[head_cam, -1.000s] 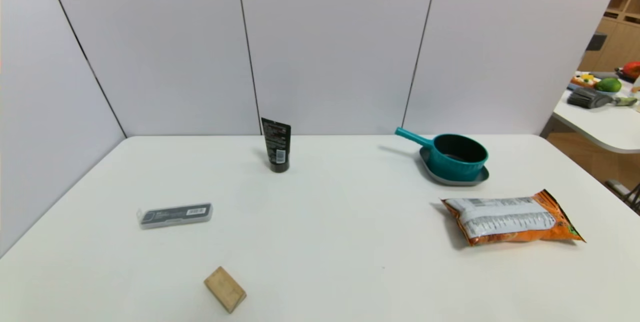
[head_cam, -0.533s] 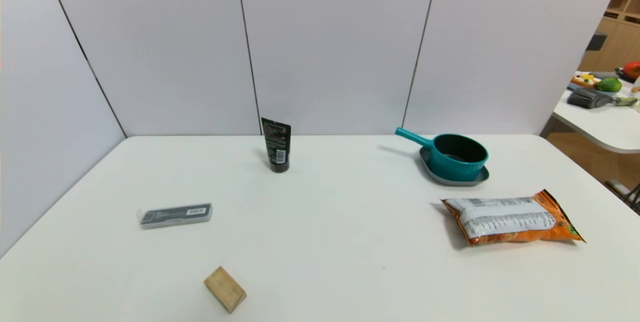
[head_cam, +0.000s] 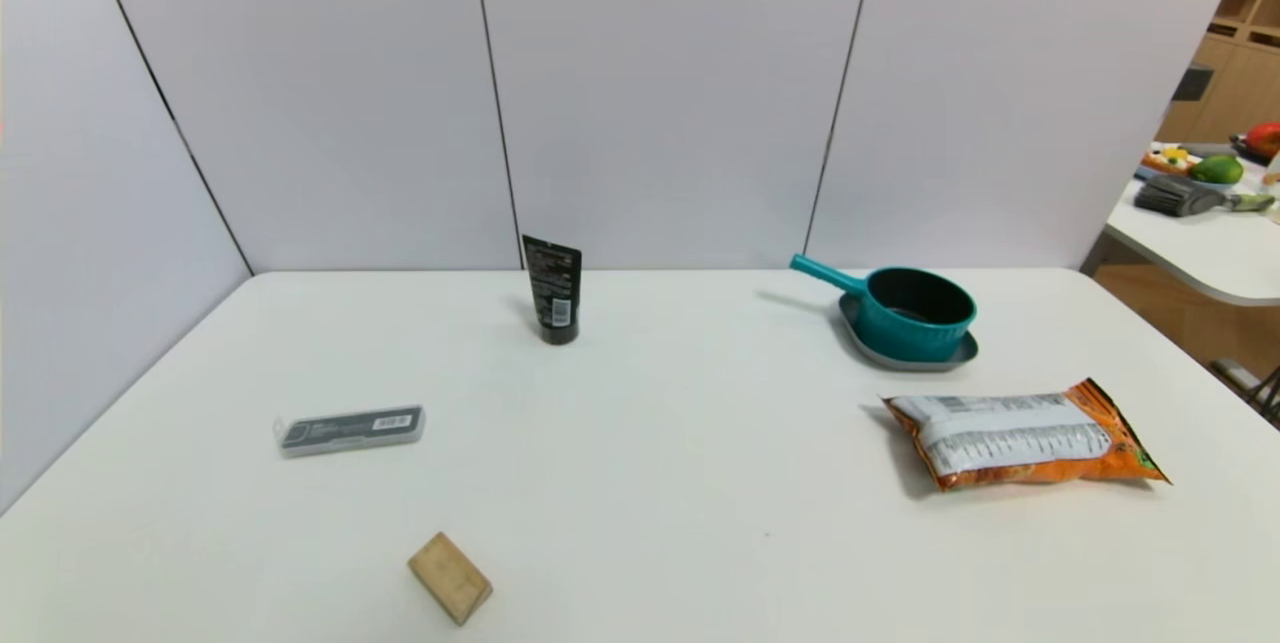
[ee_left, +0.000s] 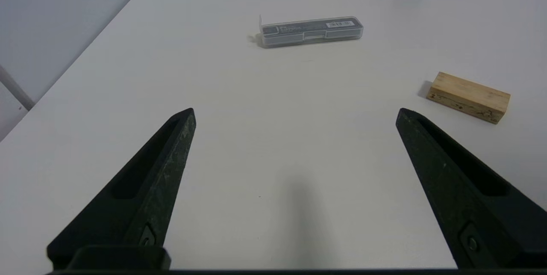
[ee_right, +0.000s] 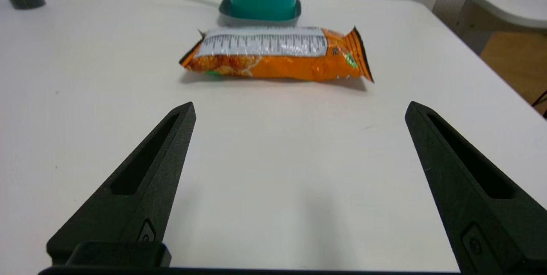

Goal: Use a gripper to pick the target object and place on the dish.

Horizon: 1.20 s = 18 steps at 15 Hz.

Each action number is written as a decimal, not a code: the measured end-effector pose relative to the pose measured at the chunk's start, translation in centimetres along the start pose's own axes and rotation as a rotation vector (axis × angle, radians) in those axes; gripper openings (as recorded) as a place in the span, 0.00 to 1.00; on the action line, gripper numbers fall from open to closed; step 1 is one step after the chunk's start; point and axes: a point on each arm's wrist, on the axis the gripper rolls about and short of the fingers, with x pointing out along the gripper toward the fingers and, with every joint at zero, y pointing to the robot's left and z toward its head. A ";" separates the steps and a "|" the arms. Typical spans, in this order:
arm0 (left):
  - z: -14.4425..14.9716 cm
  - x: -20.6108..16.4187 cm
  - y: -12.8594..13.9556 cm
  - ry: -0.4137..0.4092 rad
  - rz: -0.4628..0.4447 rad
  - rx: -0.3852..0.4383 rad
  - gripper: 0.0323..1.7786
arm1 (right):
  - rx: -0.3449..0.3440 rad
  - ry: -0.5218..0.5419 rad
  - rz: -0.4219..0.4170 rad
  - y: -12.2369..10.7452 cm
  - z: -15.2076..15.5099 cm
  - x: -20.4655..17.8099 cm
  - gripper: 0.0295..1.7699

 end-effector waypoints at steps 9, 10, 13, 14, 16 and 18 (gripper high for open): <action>0.0 0.0 0.0 0.000 0.000 0.000 0.95 | -0.001 0.007 0.003 0.0 -0.1 0.0 0.96; 0.0 0.0 0.0 0.000 0.000 0.000 0.95 | -0.001 0.009 0.003 0.0 -0.1 0.0 0.96; 0.0 0.0 0.0 0.000 0.000 0.000 0.95 | 0.025 0.009 -0.002 0.0 -0.1 0.0 0.96; 0.0 0.0 0.0 0.000 0.000 0.000 0.95 | 0.044 0.009 -0.006 0.0 -0.1 0.0 0.96; 0.0 0.0 0.0 0.000 0.000 0.000 0.95 | 0.055 0.010 -0.018 0.0 -0.1 0.0 0.96; 0.0 0.0 0.0 0.000 0.000 0.000 0.95 | 0.057 0.009 -0.020 0.0 -0.1 0.0 0.96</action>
